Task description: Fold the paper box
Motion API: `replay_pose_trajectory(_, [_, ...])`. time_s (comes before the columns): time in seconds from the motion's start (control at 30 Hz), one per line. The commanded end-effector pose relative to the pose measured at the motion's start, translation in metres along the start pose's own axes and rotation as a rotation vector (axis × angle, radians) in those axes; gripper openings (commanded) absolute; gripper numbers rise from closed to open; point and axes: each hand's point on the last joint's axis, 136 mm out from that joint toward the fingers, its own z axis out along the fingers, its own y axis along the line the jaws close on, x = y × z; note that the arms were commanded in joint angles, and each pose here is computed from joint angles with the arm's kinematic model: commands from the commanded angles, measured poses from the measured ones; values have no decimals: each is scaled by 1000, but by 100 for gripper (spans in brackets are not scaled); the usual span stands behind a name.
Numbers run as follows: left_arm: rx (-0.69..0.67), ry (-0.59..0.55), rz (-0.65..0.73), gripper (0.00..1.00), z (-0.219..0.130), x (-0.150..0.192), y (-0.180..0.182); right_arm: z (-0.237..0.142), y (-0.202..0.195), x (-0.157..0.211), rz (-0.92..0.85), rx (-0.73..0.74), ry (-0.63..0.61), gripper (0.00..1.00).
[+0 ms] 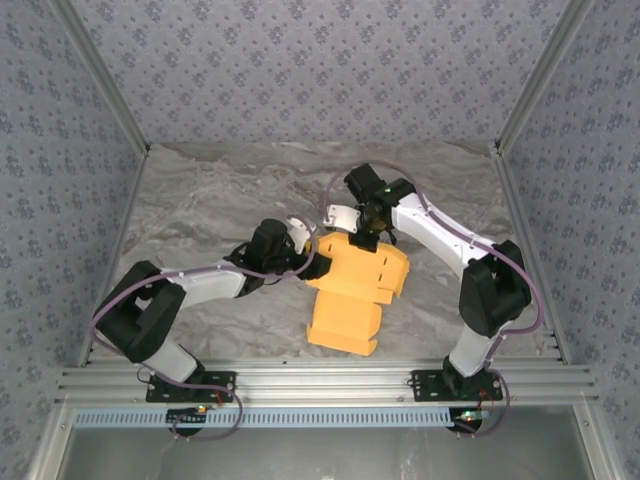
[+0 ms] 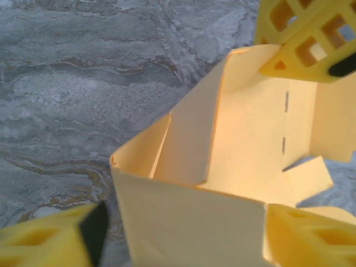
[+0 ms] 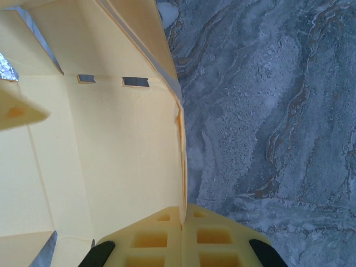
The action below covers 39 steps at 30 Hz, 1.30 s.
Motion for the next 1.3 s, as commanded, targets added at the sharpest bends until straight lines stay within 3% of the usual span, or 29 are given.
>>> replay_pose_trajectory(0.0, [-70, -58, 40, 54, -6, -14, 10, -9, 1, 3, 27, -2, -28, 2])
replay_pose_trajectory(0.1, [-87, -95, 61, 42, -15, -19, 10, -10, 1, 8, 29, 11, -29, 2])
replay_pose_trajectory(0.23, [-64, -95, 72, 12, -17, -18, 7, -12, 2, 4, 27, 24, -64, 5])
replay_pose_trajectory(0.3, [-46, -71, 64, 4, -13, -13, 7, -12, 4, -1, 26, 25, -92, 8])
replay_pose_trajectory(0.43, [-50, -74, 48, 3, -11, -11, 10, -13, 2, -6, 34, 55, -126, 18])
replay_pose_trajectory(0.5, [-57, -91, 29, 0, -14, -12, 13, -16, -8, -7, 99, 111, -149, 30])
replay_pose_trajectory(0.57, [-63, -114, -7, 0, -17, -13, 17, -23, -16, -7, 195, 164, -188, 33])
replay_pose_trajectory(0.8, [-81, -159, -194, 0, -18, -6, 30, -81, -40, -13, 614, 267, -575, 43])
replay_pose_trajectory(0.9, [-108, -174, -258, 0, -18, -7, 37, -92, -38, -3, 710, 312, -617, 47])
replay_pose_trajectory(0.97, [-143, -194, -308, 0, -19, -8, 45, -88, -22, -6, 716, 255, -623, 48])
replay_pose_trajectory(1.17, [-137, -273, -440, 0, -26, -22, 55, -46, 39, -23, 752, 98, -552, 50])
replay_pose_trajectory(1.27, [-128, -268, -457, 0, -24, -20, 55, -25, 59, -37, 772, 64, -549, 68])
